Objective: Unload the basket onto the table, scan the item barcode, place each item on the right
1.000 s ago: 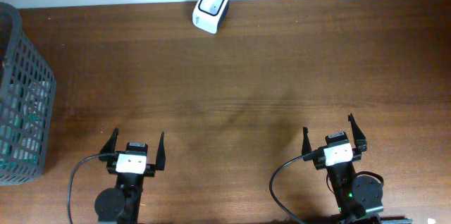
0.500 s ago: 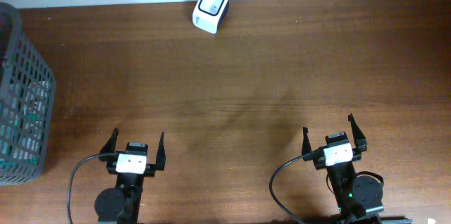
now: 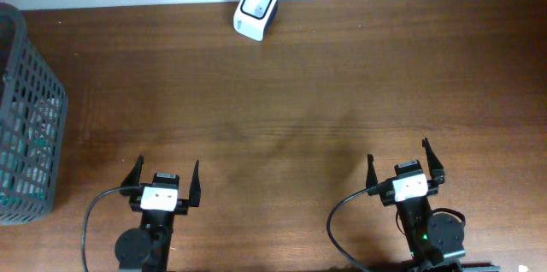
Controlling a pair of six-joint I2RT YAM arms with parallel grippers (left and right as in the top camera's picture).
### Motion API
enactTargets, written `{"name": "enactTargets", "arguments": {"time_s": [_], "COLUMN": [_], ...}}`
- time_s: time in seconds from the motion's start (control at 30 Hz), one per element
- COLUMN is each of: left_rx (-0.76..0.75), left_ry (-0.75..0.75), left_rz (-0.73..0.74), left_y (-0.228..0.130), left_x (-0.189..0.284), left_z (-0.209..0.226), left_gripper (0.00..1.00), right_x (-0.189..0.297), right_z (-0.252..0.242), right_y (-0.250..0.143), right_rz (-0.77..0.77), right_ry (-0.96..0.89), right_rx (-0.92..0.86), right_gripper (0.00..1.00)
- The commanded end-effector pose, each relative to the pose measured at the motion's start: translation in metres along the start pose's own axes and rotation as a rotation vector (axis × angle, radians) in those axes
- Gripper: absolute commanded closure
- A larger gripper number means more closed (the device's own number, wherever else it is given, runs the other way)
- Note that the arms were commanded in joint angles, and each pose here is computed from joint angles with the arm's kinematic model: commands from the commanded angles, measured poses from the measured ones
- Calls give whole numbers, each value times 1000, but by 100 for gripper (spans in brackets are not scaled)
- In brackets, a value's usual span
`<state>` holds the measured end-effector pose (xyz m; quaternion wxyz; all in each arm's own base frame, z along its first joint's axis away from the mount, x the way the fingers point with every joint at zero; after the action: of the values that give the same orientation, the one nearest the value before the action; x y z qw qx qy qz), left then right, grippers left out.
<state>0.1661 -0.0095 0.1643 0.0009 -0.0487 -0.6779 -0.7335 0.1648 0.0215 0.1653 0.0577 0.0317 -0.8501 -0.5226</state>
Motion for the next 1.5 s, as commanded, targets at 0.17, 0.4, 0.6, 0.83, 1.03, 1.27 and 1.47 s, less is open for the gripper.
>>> {"name": "enactTargets", "arguments": {"time_s": [0.17,0.4,0.6,0.83,1.03,1.27,1.47], "left_rx": [-9,-9,-9,-9,31,45,47], "left_ry": [-4,-2,51,46,49,46,-7], "left_rz": [7,0,-2,5,-45,-2,64], "left_y": [-2,-1,0,-1,13,54,102], "left_x": [0,0,0,0,2,9,-2], "left_z": [0,0,5,5,6,9,8], "left_gripper": [1,1,1,1,1,1,1], "right_x": [0,0,0,0,0,0,0], "right_z": [3,3,3,3,3,3,3], "right_y": [-2,-2,-2,-2,-2,-2,-2], "right_rz": [8,9,9,9,8,9,8], "right_ry": [13,13,13,13,14,13,14], "right_rx": [7,7,7,7,7,7,7], "right_gripper": [1,1,1,1,1,1,1]}}
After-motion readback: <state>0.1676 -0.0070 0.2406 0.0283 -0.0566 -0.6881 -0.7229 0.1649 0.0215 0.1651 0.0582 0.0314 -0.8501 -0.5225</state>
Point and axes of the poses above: each gripper's point midway between its finger pads, its own x axis back along the fingers, its own z axis along the line the jaws close on, y = z × x, the point moved 8 cm from there along x, back along the fingers, and after that the axes turned 8 degrees about x, right-handed, at the moved point
